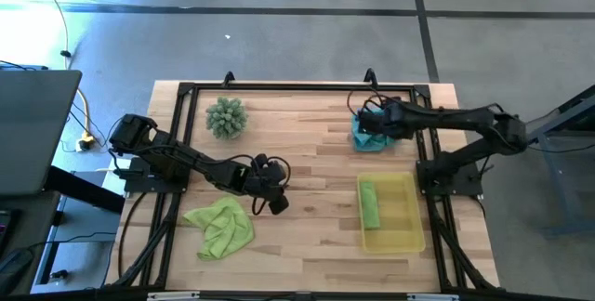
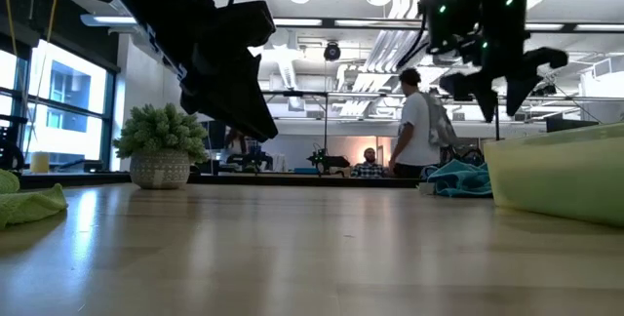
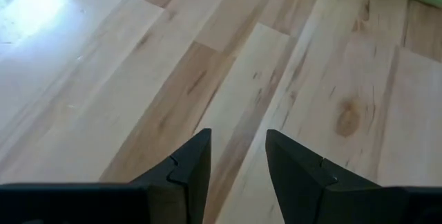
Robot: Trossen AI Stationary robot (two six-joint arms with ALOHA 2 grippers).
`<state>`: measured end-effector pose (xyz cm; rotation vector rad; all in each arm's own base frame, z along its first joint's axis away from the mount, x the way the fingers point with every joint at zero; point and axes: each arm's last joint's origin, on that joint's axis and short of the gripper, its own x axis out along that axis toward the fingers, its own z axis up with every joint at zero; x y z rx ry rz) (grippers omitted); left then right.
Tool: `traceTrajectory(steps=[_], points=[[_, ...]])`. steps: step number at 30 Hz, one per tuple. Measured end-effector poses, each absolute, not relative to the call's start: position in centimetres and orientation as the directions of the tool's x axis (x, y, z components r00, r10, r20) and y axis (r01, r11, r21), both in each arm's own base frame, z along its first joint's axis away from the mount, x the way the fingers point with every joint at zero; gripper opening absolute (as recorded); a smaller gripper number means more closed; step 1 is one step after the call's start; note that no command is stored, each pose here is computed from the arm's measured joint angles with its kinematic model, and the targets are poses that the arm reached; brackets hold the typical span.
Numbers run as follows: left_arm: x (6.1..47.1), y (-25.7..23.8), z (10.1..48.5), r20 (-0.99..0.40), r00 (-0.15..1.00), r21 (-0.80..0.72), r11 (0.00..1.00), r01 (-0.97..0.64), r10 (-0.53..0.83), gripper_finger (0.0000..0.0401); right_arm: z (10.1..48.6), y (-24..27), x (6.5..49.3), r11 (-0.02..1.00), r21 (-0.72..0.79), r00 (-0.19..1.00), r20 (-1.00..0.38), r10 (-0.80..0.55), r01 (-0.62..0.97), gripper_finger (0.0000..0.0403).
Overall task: Roll microfiber towels into tight, uniform cylinder then place into a basket
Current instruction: Fold the blue cloth
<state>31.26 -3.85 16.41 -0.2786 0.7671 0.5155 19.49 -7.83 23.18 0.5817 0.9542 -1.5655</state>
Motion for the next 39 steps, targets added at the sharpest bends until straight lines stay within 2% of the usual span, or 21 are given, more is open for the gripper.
traceTrajectory(steps=[11,19,23,27,34,39], points=[[31.2,-4.2,16.4,-0.722,0.608,-0.071,0.838,-0.541,0.331,0.0129,17.9,-12.4,20.6,0.029,-0.517,-0.453,-0.773,-0.445,0.855,0.0169],[31.2,-4.2,16.4,-0.723,0.606,-0.063,0.842,-0.535,0.331,0.0129,15.8,-14.2,21.0,0.118,-0.566,-0.477,-0.774,-0.416,0.816,0.0163],[31.2,-4.2,16.4,-0.723,0.605,-0.063,0.842,-0.536,0.332,0.0129,15.8,-14.7,20.7,0.13,-0.572,-0.483,-0.776,-0.405,0.81,0.0125],[31.2,-4.2,16.4,-0.723,0.605,-0.063,0.841,-0.537,0.332,0.0129,15.7,-15.2,20.1,0.136,-0.55,-0.485,-0.808,-0.334,0.824,0.0077],[31.2,-4.2,16.4,-0.723,0.605,-0.067,0.839,-0.54,0.332,0.0129,15.6,-15.6,19.9,0.268,-0.558,-0.48,-0.823,-0.304,0.785,0.0014],[31.2,-4.2,16.4,-0.723,0.605,-0.068,0.838,-0.542,0.332,0.0129,15.6,-15.2,20.4,0.345,-0.555,-0.461,-0.827,-0.321,0.757,0.0004]])
